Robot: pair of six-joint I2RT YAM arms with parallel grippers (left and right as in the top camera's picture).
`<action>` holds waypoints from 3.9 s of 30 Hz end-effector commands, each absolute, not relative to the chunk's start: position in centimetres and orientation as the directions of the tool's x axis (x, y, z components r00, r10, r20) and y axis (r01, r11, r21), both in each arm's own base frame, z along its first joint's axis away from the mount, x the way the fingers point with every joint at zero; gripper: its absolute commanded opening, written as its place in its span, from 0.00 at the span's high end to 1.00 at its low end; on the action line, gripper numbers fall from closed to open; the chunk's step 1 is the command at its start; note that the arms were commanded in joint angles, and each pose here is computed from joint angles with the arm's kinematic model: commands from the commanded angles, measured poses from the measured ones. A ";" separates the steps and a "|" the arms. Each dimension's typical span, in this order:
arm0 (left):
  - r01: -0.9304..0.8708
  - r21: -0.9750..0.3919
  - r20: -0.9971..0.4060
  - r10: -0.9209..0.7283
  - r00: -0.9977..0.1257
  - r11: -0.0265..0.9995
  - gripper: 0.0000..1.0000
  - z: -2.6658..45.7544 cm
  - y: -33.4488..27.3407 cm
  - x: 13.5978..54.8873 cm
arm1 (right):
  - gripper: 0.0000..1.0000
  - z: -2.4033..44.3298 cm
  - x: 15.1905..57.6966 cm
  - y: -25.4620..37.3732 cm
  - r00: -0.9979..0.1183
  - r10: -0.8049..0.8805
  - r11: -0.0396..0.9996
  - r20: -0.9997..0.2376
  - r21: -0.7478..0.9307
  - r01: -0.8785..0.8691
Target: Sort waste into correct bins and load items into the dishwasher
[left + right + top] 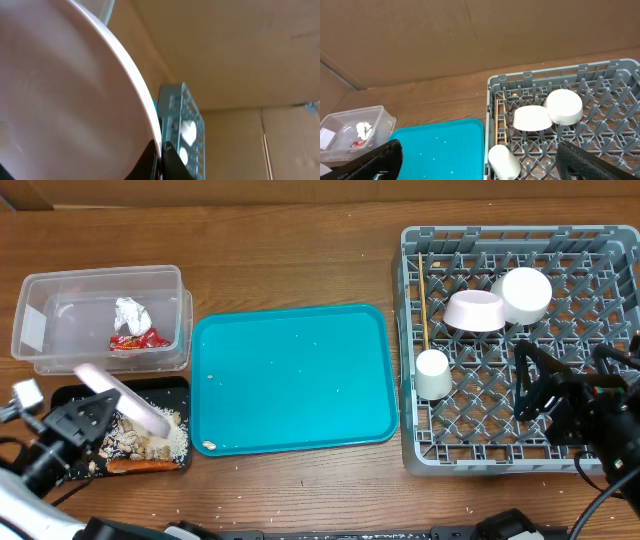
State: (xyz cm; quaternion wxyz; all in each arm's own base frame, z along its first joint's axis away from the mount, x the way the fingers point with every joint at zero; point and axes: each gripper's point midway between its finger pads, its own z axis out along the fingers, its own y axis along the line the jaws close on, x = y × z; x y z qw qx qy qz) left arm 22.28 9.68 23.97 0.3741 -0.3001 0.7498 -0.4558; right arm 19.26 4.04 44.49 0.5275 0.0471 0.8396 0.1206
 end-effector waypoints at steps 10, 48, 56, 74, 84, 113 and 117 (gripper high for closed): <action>0.178 -0.857 -0.505 -0.723 -0.471 0.483 0.96 27.7 8.2 23.9 | 0.00 44.6 19.3 3.9 -0.431 0.214 0.966 -0.876 0.254 -0.037; 0.348 -0.935 -0.341 -0.449 -0.826 0.071 0.96 23.0 -37.1 42.0 | 0.00 44.6 19.3 3.9 -0.431 0.214 0.966 -0.876 0.254 -0.037; 0.455 -0.879 -0.474 -0.378 -0.796 0.143 0.00 22.7 -35.6 42.2 | 0.00 44.6 19.3 3.9 -0.431 0.214 0.966 -0.876 0.254 -0.037; 0.075 -0.306 -0.688 -0.165 -0.707 0.949 0.00 29.4 -7.4 30.2 | 0.00 44.6 19.3 3.9 -0.431 0.214 0.966 -0.876 0.254 -0.037; -0.242 0.033 -0.714 -0.146 -0.684 0.970 0.00 31.1 2.5 19.0 | 0.00 44.6 19.4 3.9 -0.433 0.213 0.967 -0.876 0.253 -0.037; -0.272 0.057 -0.731 -0.145 -0.666 0.961 0.00 31.5 3.4 18.1 | 0.00 32.5 20.4 4.7 -0.261 0.213 0.959 -0.941 0.253 -0.130; -0.272 0.057 -0.731 -0.145 -0.666 0.961 0.00 31.5 3.4 18.1 | 0.00 27.6 21.4 6.7 -0.244 0.222 0.935 -0.944 0.277 -0.221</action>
